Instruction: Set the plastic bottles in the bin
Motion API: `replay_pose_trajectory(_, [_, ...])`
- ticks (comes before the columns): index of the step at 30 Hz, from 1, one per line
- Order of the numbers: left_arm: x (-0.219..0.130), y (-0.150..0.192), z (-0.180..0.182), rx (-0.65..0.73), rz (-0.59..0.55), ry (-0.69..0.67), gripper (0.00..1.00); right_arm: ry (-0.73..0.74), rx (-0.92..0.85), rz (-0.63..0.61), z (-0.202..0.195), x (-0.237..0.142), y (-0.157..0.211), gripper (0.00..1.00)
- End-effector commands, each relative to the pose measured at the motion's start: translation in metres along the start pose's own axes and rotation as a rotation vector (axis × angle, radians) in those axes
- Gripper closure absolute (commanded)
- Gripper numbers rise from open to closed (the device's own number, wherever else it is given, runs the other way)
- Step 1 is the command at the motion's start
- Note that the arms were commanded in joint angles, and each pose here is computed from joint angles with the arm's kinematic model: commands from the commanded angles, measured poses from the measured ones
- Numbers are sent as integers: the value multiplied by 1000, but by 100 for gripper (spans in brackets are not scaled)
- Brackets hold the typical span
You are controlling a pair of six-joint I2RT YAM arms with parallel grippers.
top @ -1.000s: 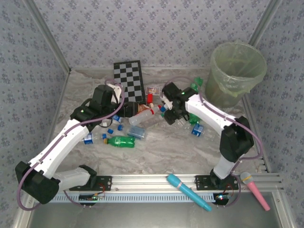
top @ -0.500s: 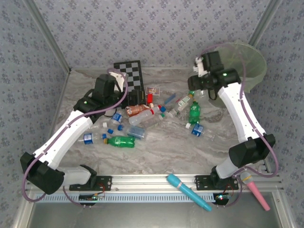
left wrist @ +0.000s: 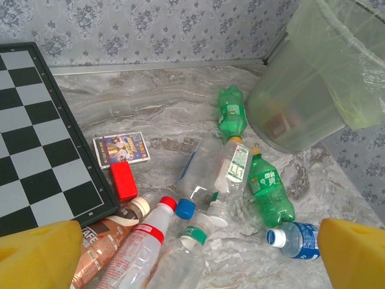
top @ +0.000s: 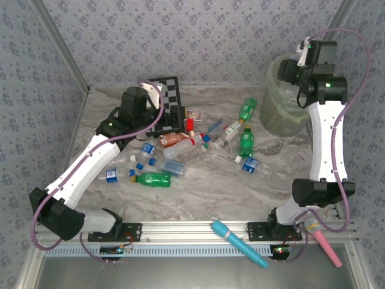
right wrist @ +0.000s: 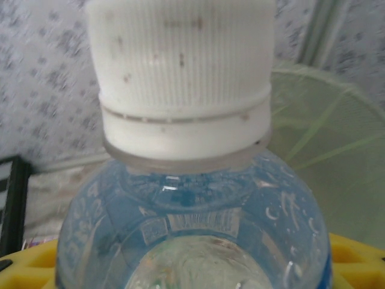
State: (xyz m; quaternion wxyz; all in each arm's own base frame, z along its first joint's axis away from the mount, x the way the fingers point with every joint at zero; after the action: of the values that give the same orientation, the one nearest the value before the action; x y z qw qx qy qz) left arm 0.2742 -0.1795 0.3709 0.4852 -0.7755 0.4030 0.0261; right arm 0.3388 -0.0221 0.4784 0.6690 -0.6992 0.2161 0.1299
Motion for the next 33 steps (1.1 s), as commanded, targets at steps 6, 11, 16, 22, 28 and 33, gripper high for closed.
replay_pose_trajectory(6, [-10,-1,-6,-29,-26,83,0,269,113,-109,-36,30,-17,37])
replay_pose_trajectory(11, [-11,3,-8,-55,-26,117,0,375,106,-140,-46,52,-16,37])
replay_pose_trajectory(16, [-14,4,-9,-57,-23,120,0,460,56,-108,-52,81,-12,36])
replay_pose_trajectory(22, [-21,8,-7,-45,-29,106,0,579,-7,-27,-60,106,2,36])
replay_pose_trajectory(28, [-23,11,-5,-43,-33,97,0,623,-96,-14,-54,117,11,35])
replay_pose_trajectory(33, [-25,11,-5,-38,-38,96,0,643,-118,57,-57,125,26,35])
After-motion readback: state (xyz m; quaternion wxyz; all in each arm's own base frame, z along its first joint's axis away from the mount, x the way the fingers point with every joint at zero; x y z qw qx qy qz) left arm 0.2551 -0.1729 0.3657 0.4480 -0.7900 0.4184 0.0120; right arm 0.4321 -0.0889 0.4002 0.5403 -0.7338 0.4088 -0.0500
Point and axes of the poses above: each hand's point on the last joint's axis, 136 mm out from that joint toward the fingers, its own x axis out along the fingers, its own z axis along the line the jaws close on, y = z × x, the point moved 10 cm from there along -x, back along the fingers, and after that the axes turned 10 degrees about -x, right-handed, at the moved point
